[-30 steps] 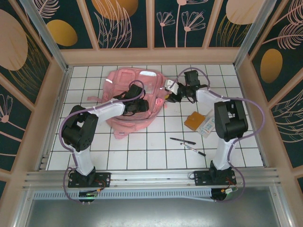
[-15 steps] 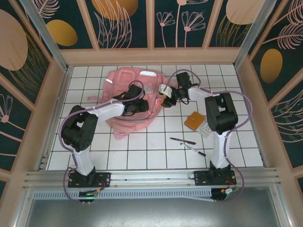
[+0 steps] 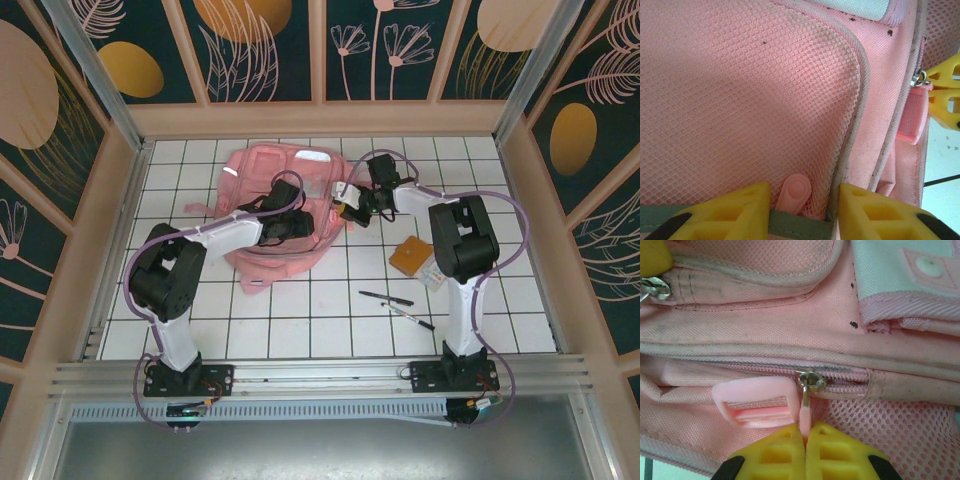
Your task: Pack the student bag
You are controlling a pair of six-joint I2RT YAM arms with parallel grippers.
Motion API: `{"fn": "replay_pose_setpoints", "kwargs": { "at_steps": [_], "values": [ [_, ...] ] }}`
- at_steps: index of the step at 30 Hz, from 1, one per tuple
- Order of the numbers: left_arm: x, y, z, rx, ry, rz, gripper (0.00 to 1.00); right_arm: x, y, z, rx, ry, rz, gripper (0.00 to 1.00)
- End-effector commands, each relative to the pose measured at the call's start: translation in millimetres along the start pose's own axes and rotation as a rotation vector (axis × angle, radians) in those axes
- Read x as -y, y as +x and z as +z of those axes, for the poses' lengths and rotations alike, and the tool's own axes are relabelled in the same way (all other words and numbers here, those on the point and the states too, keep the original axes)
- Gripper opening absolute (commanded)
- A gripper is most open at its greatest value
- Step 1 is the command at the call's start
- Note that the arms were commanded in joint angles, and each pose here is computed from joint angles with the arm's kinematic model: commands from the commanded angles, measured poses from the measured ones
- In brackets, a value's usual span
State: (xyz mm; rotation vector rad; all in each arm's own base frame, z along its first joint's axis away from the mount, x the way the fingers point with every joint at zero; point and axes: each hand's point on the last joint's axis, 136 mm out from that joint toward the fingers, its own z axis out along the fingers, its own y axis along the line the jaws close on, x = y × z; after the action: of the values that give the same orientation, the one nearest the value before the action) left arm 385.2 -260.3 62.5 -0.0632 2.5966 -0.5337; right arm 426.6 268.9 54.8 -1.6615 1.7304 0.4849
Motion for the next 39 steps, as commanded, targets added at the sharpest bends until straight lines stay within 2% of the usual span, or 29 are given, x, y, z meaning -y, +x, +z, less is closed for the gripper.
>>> {"fn": "replay_pose_setpoints", "kwargs": {
  "at_steps": [1,7,13,19,24,30,35,39],
  "values": [
    [-28,26,6,-0.079,-0.076,-0.042,0.35,2,-26,-24,0.028,-0.001,-0.016,0.0],
    [-30,30,7,-0.084,-0.074,-0.052,0.35,9,-50,-41,0.061,0.011,0.017,0.0],
    [-29,29,6,-0.078,-0.065,-0.055,0.34,10,-55,-47,0.019,0.005,0.059,0.0],
    [-27,27,8,-0.071,-0.055,-0.066,0.34,-21,-49,-34,-0.098,-0.083,0.119,0.0],
    [-28,28,9,-0.068,-0.04,-0.09,0.34,-53,-47,-25,-0.141,-0.16,0.216,0.0],
    [-26,24,7,-0.055,-0.023,-0.108,0.34,-75,-52,-29,-0.141,-0.217,0.318,0.0],
    [-22,17,1,-0.035,-0.005,-0.119,0.34,-93,-37,-25,-0.147,-0.228,0.415,0.0],
    [-15,11,-5,-0.021,0.027,-0.131,0.34,-116,-41,-19,-0.076,-0.281,0.454,0.0]
  ]
}}
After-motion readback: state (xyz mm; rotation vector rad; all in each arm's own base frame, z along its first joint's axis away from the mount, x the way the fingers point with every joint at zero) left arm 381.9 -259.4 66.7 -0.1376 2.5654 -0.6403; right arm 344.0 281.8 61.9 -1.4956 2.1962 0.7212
